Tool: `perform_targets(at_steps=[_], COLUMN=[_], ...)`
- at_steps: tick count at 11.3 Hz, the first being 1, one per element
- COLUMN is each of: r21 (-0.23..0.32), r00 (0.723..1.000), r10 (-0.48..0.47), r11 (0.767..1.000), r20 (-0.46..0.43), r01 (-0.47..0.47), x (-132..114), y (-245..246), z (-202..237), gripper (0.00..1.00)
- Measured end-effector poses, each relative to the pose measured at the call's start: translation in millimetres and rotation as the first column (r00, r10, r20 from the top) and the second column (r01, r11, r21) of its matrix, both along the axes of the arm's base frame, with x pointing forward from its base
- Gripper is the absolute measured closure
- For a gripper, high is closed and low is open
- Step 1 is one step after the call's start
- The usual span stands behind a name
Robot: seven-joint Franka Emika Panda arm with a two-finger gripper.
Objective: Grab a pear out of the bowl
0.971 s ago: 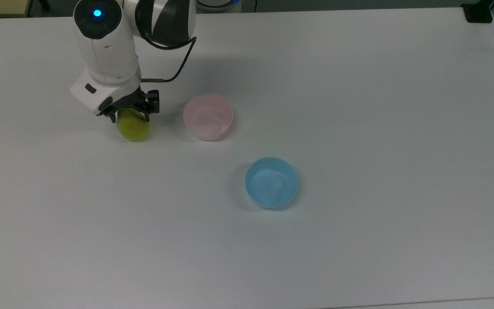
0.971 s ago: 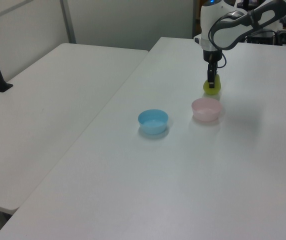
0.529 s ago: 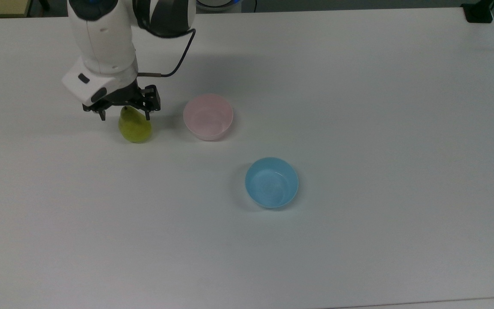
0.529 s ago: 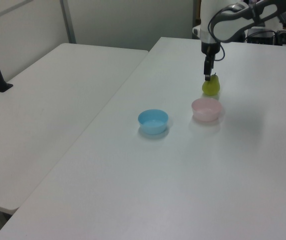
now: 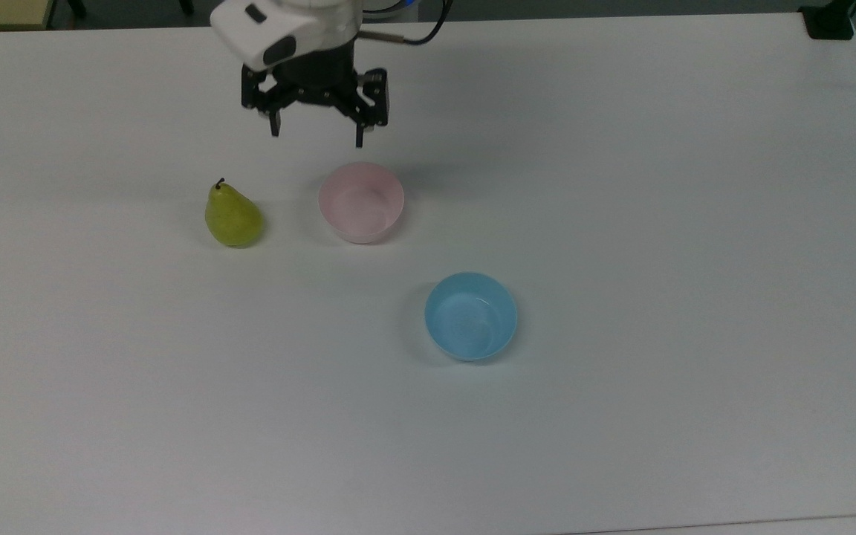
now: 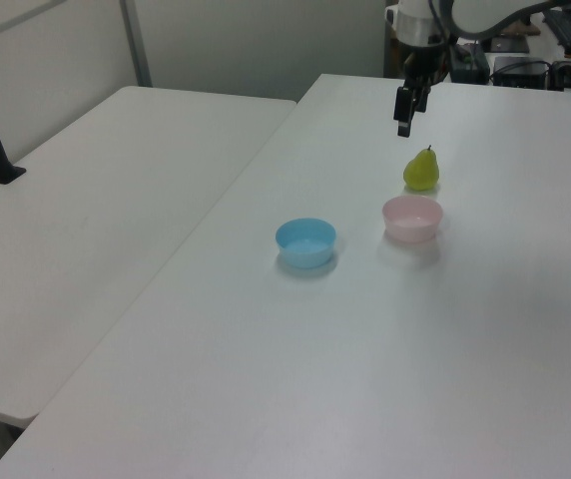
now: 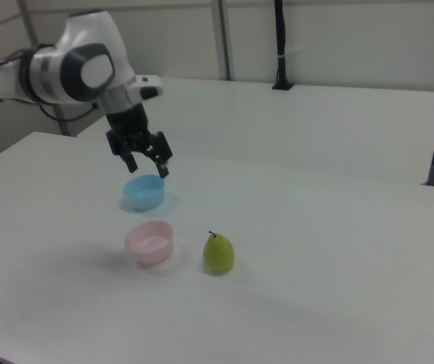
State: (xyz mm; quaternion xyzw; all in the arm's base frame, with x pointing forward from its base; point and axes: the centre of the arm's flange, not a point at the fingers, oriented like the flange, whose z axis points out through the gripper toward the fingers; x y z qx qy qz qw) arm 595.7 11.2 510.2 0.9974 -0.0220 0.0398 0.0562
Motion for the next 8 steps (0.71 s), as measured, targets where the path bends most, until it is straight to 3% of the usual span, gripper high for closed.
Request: perform_targets(at_steps=[3,8], r21=[0.071,0.078], r00=[0.999,0.999], r10=[-0.039,-0.046], r11=[0.997,0.996], r20=[-0.008,-0.003], r01=[0.039,0.047], x=[-23.3,-27.4], y=[-1.5,-5.2], z=[35.9,43.8], gripper=[0.00,0.00])
